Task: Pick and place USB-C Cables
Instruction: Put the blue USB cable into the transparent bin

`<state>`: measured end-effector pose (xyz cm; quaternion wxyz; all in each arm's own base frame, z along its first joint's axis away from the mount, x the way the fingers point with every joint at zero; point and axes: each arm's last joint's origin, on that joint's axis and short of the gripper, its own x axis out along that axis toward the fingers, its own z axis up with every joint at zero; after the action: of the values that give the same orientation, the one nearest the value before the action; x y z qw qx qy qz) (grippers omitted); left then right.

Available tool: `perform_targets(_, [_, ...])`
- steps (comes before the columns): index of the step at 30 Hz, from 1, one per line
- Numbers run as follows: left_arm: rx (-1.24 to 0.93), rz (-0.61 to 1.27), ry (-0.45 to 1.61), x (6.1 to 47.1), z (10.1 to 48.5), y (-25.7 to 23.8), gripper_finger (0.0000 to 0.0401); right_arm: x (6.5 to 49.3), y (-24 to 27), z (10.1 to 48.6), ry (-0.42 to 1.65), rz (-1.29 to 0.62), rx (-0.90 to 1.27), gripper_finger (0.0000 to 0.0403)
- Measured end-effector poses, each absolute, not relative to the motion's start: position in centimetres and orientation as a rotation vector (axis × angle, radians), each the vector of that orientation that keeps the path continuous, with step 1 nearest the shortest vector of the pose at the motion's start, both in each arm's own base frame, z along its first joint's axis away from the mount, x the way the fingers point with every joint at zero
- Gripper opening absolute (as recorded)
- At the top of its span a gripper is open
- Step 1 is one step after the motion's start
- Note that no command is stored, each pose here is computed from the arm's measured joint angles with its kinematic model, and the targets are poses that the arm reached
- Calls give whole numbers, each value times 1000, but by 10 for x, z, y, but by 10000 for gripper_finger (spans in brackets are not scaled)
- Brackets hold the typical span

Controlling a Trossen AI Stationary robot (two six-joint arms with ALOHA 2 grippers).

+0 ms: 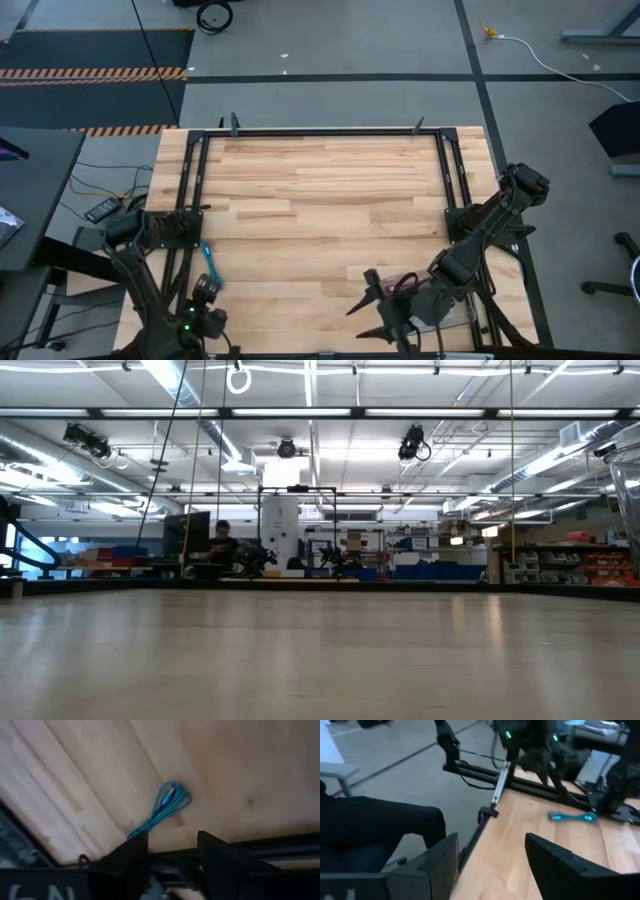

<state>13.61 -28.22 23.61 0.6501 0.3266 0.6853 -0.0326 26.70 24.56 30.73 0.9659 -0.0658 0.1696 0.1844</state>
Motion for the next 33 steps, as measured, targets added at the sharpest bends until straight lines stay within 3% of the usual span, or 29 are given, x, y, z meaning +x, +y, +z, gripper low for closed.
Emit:
perform_targets(11, [975, -199, 1621, 125, 176, -258, 178, 267, 246, 308, 338, 390, -132, 236])
perform_targets(27, [943, -275, 1633, 118, 145, -192, 178, 266, 248, 308, 343, 380, -72, 236])
perform_targets(33, [785, -398, 1662, 120, 136, -172, 176, 265, 248, 306, 373, 369, -37, 236])
